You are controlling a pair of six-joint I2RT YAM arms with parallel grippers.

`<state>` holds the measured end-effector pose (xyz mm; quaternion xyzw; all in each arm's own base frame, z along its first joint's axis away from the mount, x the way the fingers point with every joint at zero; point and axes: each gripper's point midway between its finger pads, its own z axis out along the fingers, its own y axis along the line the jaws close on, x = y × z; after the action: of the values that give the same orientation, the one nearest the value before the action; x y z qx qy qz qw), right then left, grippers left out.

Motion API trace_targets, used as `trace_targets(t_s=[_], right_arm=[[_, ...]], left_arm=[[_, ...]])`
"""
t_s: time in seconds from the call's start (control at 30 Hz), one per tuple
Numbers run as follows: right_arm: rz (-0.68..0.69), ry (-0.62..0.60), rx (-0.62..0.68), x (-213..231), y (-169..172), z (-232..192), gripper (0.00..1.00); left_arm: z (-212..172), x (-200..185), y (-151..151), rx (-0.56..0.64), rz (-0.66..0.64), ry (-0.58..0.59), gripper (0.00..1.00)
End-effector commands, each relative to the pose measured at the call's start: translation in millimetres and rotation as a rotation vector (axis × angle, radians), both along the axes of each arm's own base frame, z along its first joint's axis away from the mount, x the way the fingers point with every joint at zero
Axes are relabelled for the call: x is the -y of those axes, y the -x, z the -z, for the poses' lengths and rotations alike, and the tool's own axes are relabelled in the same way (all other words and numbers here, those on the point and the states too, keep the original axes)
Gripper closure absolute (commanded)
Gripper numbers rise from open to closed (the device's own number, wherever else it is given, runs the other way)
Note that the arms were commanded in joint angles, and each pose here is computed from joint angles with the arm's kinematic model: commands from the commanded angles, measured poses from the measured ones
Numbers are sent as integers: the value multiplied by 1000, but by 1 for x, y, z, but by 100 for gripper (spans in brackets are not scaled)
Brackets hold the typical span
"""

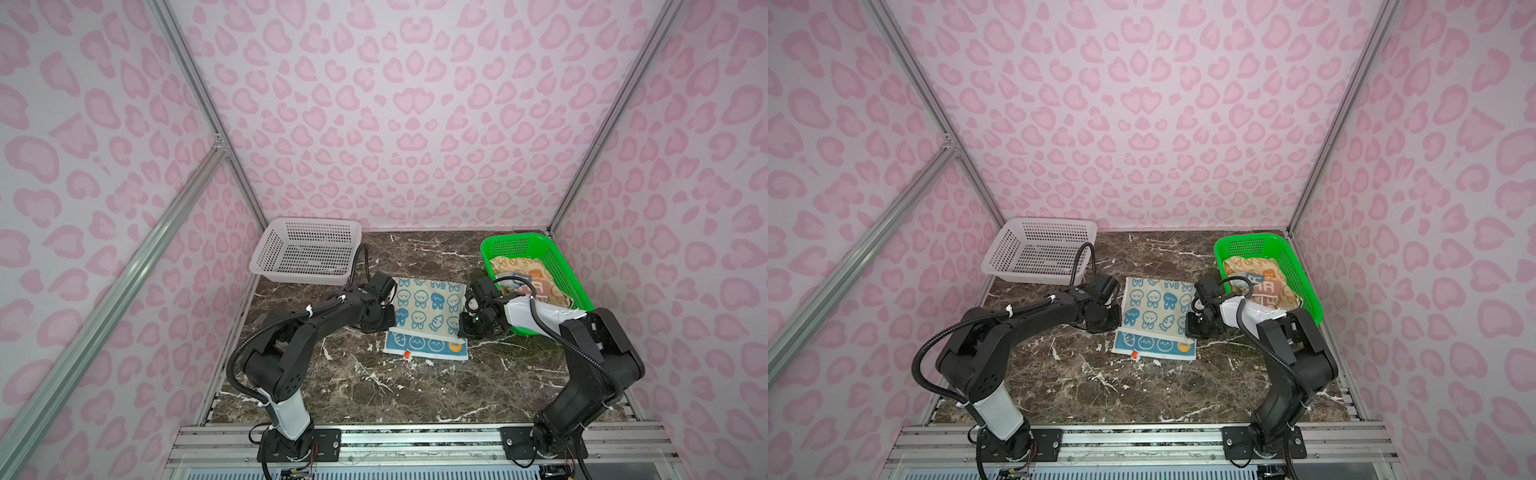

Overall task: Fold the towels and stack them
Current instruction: 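Lower the held edge forward over the towel with both grippers, folding it in half, then press the folded edge down and align it with both grippers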

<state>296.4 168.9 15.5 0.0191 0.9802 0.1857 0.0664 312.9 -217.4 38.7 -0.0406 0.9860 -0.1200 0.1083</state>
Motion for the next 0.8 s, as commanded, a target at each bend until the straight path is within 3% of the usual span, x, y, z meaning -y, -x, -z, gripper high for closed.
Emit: trace_targets(t_s=[0.0,0.13,0.27,0.33,0.5,0.77], right_arm=[[18,37,25,3,-17,6,91],[8,40,42,-3,-46,-3,91],[-1,41,78,-6,-59,-22,85],[-4,40,83,-5,-58,-25,77],[-19,38,67,-7,-43,-18,69],[-31,57,47,-7,-34,-3,67]], left_arm=[[-3,-6,-18,32,-16,-49,97],[-12,-11,-43,55,-51,-36,97],[-21,-11,-54,72,-47,-34,97],[-20,-10,-53,66,-42,-30,97],[-10,-8,-47,46,-34,-18,97],[0,-9,-41,32,-35,-13,97]])
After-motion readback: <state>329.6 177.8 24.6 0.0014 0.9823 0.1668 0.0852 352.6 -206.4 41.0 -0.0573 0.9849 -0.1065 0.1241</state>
